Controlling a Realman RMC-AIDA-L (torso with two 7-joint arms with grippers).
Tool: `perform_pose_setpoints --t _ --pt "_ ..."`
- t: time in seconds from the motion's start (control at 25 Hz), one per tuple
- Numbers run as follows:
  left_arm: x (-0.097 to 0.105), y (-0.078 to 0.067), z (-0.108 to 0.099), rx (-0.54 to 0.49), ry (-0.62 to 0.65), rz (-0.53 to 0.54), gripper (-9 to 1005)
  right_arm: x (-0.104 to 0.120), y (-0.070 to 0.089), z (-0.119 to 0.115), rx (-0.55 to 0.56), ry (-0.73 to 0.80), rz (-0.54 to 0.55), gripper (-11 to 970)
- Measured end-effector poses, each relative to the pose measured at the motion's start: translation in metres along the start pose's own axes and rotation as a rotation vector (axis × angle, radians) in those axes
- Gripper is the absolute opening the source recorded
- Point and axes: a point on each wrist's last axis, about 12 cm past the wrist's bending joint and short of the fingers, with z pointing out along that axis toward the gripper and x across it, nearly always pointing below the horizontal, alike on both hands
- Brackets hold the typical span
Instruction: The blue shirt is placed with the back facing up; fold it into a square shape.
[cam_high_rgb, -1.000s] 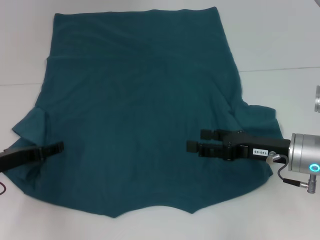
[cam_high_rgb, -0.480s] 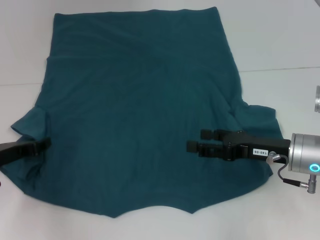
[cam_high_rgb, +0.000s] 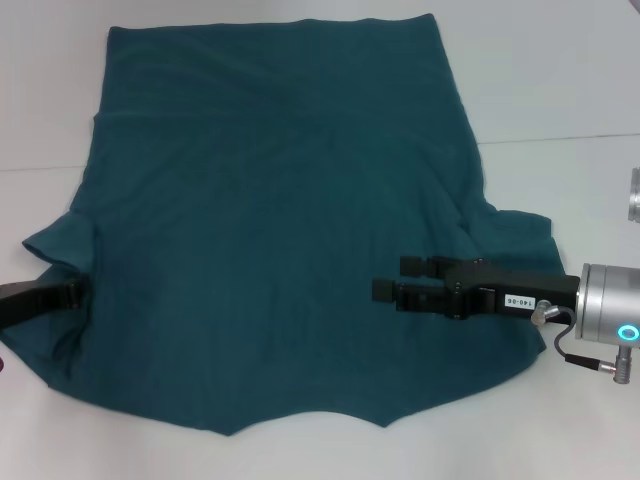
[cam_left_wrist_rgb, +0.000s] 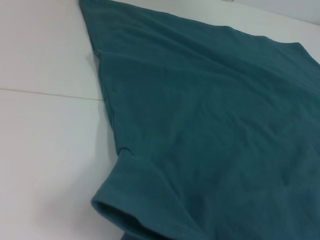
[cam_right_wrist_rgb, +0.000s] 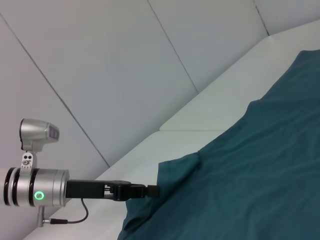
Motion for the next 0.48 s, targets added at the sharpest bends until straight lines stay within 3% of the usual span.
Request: perform_pose_setpoints --t 0.28,0.48 --pt "-0.002 0.0 0.0 0.001 -0.004 0.002 5 0.0 0.0 -0.001 0.002 -0.004 -0.002 914" --pt "-0.014 0.001 -0.006 0.001 -0.031 0.0 6 0.0 -0.001 -0.002 0.008 -0.009 0.0 914"
